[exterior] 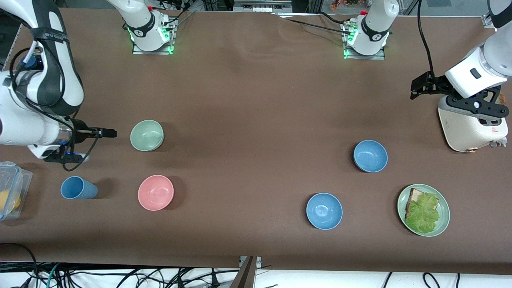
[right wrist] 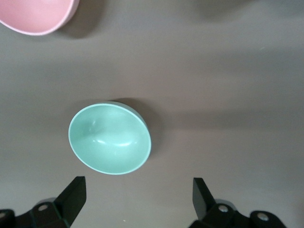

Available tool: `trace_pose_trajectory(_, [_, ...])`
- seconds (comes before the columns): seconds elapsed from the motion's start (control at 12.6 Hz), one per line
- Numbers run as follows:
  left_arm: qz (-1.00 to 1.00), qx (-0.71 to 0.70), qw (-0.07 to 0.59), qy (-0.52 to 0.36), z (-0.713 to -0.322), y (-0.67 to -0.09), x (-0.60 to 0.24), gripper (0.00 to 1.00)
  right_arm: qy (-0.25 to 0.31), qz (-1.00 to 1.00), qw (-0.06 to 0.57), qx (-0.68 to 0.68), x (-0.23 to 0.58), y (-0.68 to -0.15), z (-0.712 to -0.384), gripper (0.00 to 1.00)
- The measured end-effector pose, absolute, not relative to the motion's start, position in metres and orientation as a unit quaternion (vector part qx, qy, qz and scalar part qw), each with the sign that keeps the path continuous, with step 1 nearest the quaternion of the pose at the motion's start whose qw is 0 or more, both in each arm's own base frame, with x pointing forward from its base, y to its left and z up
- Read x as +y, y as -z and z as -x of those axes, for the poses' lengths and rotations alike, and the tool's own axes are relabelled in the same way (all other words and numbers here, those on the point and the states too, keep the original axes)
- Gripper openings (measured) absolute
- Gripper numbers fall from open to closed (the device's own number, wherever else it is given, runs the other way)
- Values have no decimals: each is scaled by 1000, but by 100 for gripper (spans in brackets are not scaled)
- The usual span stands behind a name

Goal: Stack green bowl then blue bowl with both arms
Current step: 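Reach the right gripper down to the light green bowl rim, then close the right gripper on the green bowl rim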

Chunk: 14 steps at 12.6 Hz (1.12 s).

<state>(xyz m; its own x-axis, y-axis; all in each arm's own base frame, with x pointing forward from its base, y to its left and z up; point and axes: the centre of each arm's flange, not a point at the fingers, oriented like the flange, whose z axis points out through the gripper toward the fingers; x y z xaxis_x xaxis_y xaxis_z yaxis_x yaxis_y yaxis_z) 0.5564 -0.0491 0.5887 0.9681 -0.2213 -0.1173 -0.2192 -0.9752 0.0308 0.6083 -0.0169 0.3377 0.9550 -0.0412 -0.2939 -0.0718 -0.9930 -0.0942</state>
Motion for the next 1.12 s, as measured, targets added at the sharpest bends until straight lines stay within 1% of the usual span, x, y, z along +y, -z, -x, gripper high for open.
trace_pose_trajectory(0.24, [-992,-106,9,62,-556,-588,-43,100,-161,985,54,37,-17,-287,-595,100])
trace_pose_trajectory(0.4, [-993,-104,9,63,-557,-588,-41,100,-166,984,52,39,-16,-263,-588,100])
trace_pose_trajectory(0.72, [-993,-103,9,63,-557,-588,-41,100,-176,982,51,41,-16,-239,-574,99])
trace_pose_trajectory(1.12, [-994,-83,8,64,-557,-587,-37,100,-170,984,48,38,-9,-207,-559,99])
